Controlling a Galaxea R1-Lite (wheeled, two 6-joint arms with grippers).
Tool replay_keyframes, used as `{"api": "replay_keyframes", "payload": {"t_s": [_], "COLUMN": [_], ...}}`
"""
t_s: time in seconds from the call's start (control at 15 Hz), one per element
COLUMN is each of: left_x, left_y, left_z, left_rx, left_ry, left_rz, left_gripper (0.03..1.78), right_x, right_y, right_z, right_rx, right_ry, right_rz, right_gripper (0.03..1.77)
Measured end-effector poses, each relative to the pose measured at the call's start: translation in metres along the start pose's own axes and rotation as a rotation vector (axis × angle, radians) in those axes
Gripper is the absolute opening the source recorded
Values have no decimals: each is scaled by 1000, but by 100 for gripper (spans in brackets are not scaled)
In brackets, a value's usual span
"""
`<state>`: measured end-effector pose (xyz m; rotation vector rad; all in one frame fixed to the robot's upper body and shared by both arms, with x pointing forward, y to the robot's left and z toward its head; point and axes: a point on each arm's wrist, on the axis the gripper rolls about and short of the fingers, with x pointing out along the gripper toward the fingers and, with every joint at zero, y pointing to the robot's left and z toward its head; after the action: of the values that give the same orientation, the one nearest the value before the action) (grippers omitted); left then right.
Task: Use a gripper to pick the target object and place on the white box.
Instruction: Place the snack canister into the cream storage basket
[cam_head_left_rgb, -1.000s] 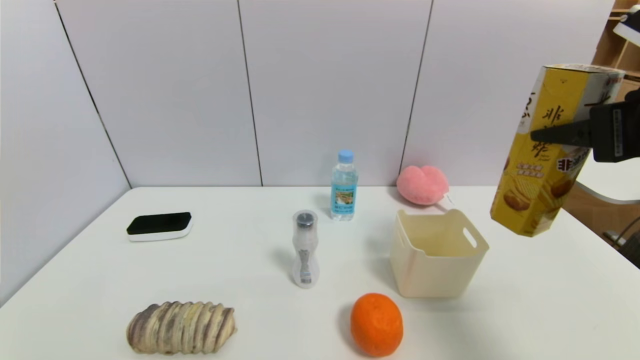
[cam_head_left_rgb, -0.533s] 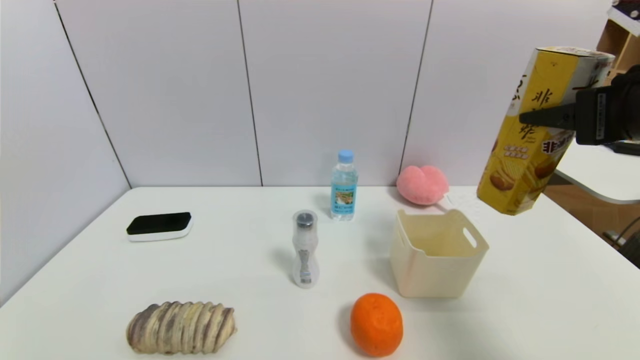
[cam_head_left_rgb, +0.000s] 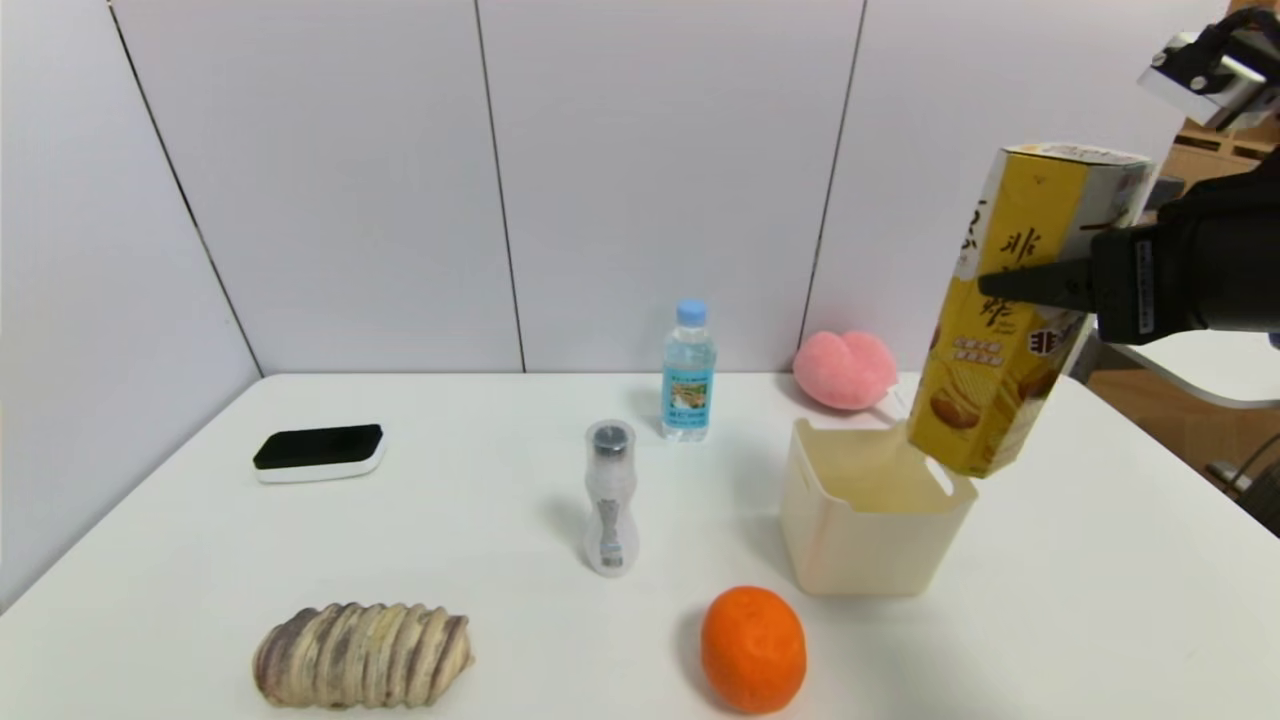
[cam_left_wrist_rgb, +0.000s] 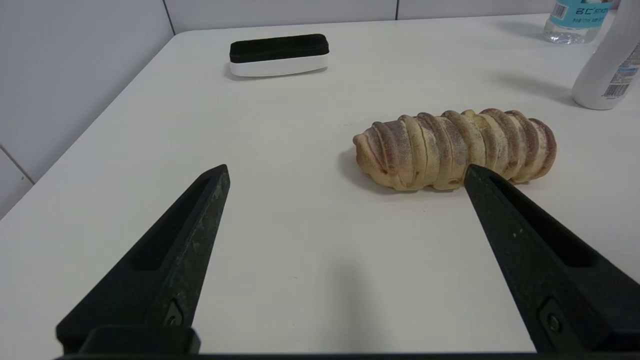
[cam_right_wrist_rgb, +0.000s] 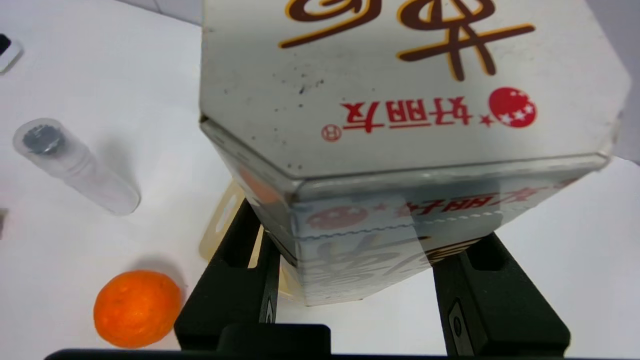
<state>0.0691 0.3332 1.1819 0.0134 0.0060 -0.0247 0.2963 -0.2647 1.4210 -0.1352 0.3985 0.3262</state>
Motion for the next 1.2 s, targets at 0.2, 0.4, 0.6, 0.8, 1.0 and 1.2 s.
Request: {"api": "replay_keyframes", "payload": {"t_s": [0.2, 0.4, 0.6, 0.8, 1.0, 1.2], "left_x": [0, 0, 0, 0, 0, 0], "left_y": [0, 0, 0, 0, 0, 0], "left_z": [0, 0, 0, 0, 0, 0], "left_rx": [0, 0, 0, 0, 0, 0], "left_ry": [0, 0, 0, 0, 0, 0], "left_rz": [1, 1, 1, 0, 0, 0], "left_gripper": [169, 169, 169, 169, 169, 169], "right_x": [10, 25, 37, 46, 55, 61], "right_y": [11, 19, 25, 27, 27, 28], "right_z": [1, 2, -1, -4, -10, -21], "right_rx": [-18, -30, -38, -41, -27, -29], "right_ry": [-33, -38, -9, 15, 51, 100], "right_rz": [40, 63, 75, 75, 35, 24], "right_gripper": [84, 84, 84, 84, 84, 84]}}
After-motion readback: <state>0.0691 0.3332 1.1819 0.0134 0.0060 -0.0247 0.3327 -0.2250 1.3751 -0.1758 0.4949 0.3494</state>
